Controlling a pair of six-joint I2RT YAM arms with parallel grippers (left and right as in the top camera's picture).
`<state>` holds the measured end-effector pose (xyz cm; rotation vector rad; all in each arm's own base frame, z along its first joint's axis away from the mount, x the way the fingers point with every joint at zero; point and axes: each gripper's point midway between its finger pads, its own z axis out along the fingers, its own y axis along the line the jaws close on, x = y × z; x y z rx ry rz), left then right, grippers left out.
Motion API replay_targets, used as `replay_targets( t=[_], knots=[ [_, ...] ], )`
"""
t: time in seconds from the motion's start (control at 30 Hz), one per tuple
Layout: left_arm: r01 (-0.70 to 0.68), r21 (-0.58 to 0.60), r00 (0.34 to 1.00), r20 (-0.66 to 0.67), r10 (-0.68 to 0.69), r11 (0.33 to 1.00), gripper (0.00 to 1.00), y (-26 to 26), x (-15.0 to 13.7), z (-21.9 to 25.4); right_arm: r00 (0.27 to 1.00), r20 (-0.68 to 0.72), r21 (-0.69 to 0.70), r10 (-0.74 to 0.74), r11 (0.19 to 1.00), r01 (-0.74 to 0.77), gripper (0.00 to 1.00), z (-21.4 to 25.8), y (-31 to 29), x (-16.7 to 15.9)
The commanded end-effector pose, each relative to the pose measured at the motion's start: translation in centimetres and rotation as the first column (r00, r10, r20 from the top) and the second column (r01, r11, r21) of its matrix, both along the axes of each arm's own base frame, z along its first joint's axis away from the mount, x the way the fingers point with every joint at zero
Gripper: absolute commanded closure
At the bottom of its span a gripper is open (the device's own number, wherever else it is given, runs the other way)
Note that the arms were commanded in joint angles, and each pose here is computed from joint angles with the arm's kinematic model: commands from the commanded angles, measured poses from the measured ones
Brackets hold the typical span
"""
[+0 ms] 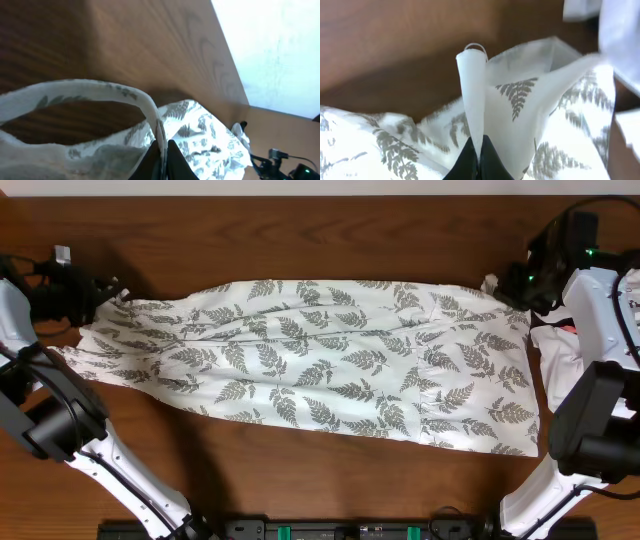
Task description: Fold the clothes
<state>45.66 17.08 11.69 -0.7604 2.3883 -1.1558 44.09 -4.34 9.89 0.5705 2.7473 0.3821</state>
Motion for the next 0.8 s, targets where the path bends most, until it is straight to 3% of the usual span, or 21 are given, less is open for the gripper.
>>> replay_targets(
  t=[0.0, 0.17, 0.5, 0.77],
  knots=[
    [0.003, 0.054, 1.000, -0.016, -0.002, 0.999, 0.94, 0.4, -0.7, 0.9, 0.999, -0.025, 0.006, -0.023, 1.000, 0.023, 0.99, 0.5, -0.8, -1.1],
    [-0.003, 0.139, 0.987, -0.158, 0.025, 0.990, 0.94, 1.4, -2.8, -1.1, 0.992, -0.121, 0.058, -0.040, 0.997, 0.048, 0.99, 0.1, -0.9, -3.5],
    [-0.013, 0.217, 0.962, -0.262, 0.071, 0.976, 0.94, 3.2, -4.8, -2.5, 0.965, -0.249, 0.091, -0.083, 0.990, 0.109, 0.99, -0.3, -2.9, -7.2],
    [-0.062, 0.176, 0.933, -0.339, 0.120, 0.982, 0.94, 3.5, -6.4, -2.7, 0.943, -0.330, 0.077, -0.046, 0.994, 0.075, 0.99, -0.5, -3.9, -9.9]
  ],
)
